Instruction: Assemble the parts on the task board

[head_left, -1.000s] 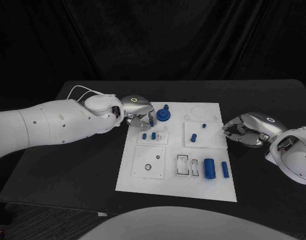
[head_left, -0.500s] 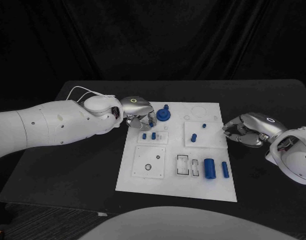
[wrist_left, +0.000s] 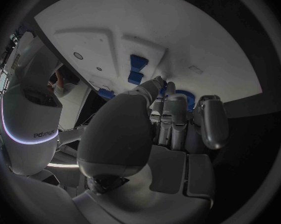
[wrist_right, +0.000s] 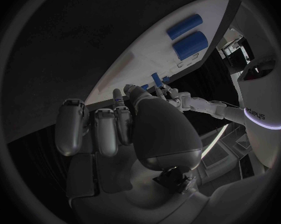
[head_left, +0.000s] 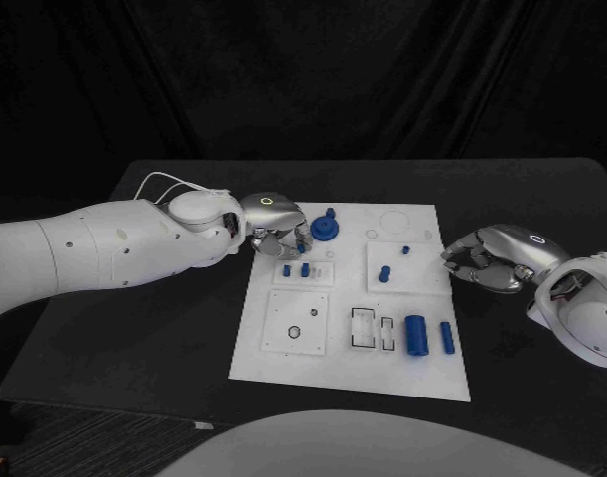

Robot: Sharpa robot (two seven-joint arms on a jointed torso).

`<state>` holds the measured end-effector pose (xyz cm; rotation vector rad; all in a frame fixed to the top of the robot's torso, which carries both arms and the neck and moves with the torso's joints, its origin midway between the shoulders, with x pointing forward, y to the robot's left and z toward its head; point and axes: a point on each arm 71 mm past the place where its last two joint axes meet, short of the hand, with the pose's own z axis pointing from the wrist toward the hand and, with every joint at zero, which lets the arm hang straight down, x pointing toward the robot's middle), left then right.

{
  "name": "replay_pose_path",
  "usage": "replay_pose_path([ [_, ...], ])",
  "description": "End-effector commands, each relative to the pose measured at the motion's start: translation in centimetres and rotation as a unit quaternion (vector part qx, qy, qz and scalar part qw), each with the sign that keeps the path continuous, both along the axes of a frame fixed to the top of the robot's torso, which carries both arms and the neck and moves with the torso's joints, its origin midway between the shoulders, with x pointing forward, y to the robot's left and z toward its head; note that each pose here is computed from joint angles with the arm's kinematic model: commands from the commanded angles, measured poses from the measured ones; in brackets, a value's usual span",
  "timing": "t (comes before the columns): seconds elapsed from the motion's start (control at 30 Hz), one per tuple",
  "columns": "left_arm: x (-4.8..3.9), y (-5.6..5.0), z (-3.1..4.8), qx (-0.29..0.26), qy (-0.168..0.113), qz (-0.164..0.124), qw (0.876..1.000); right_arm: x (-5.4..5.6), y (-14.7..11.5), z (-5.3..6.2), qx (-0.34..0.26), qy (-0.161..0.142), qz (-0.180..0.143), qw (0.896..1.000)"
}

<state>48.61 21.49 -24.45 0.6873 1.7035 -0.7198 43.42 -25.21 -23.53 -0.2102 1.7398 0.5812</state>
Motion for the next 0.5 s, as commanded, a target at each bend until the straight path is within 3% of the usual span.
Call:
replay_pose_path([
  [0.03,-0.05,0.00,-0.33,0.004,0.010,0.001,1.000,-0.03,-0.03,-0.17,-0.004,0.005,-0.005,1.000],
  [0.3,0.18,0.22,-0.51,0.010,0.014,0.013,1.000,-0.07,-0.09,-0.16,-0.004,0.005,-0.006,1.000],
  [0.5,0.34,0.56,-0.40,0.005,0.000,0.025,1.000,-0.10,-0.13,-0.14,-0.004,0.005,-0.006,1.000],
])
